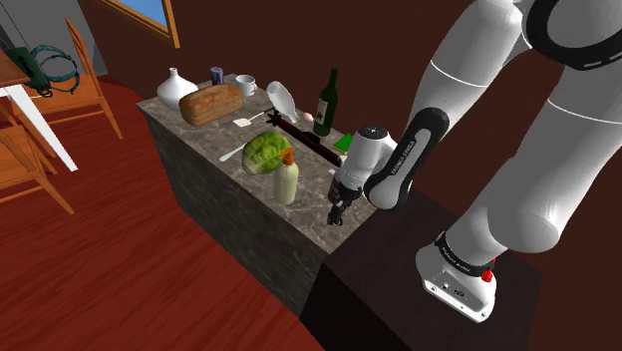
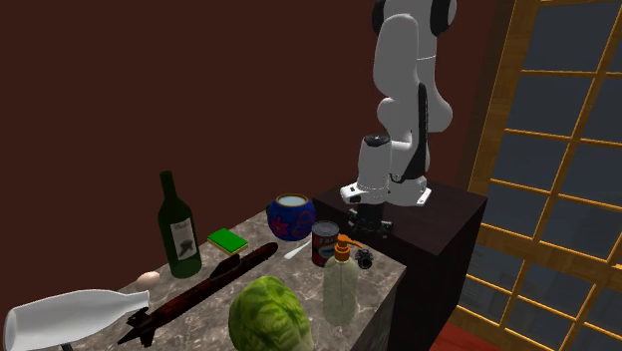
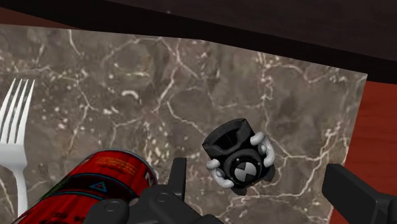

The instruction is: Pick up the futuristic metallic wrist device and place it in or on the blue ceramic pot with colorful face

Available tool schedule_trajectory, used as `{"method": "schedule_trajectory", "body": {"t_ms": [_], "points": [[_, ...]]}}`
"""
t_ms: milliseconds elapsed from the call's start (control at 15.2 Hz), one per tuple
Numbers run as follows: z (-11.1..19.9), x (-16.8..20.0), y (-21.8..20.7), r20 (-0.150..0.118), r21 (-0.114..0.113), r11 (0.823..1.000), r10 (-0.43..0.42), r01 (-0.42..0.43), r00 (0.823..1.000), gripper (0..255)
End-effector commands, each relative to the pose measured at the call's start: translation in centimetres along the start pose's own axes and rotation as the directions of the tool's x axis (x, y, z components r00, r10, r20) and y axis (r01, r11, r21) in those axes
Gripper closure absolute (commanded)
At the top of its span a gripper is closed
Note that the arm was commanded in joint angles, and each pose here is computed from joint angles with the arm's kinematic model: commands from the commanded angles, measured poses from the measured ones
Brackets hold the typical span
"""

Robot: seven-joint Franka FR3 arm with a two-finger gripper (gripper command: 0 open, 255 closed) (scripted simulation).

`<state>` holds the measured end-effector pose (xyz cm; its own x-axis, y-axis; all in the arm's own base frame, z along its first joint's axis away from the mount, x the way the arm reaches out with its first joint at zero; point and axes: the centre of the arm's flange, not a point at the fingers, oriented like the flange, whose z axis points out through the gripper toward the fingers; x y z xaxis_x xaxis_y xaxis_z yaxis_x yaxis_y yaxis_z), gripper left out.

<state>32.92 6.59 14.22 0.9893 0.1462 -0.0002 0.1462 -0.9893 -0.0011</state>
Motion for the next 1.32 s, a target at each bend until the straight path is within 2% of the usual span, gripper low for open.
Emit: {"method": "schedule_trajectory", "body": {"t_ms": [0, 330, 792, 858, 1254], "points": [[1.3, 0.0, 0.2, 0.0, 0.001, 1.0, 0.0, 0.0, 1.0, 0], [3.7, 0.0, 0.2, 0.0, 0.001, 1.0, 0.0, 0.0, 1.0, 0], [3.7, 0.0, 0.2, 0.0, 0.001, 1.0, 0.0, 0.0, 1.0, 0], [3.7, 0.0, 0.2, 0.0, 0.001, 1.0, 0.0, 0.0, 1.0, 255], [3.7, 0.0, 0.2, 0.0, 0.001, 1.0, 0.0, 0.0, 1.0, 255]]}}
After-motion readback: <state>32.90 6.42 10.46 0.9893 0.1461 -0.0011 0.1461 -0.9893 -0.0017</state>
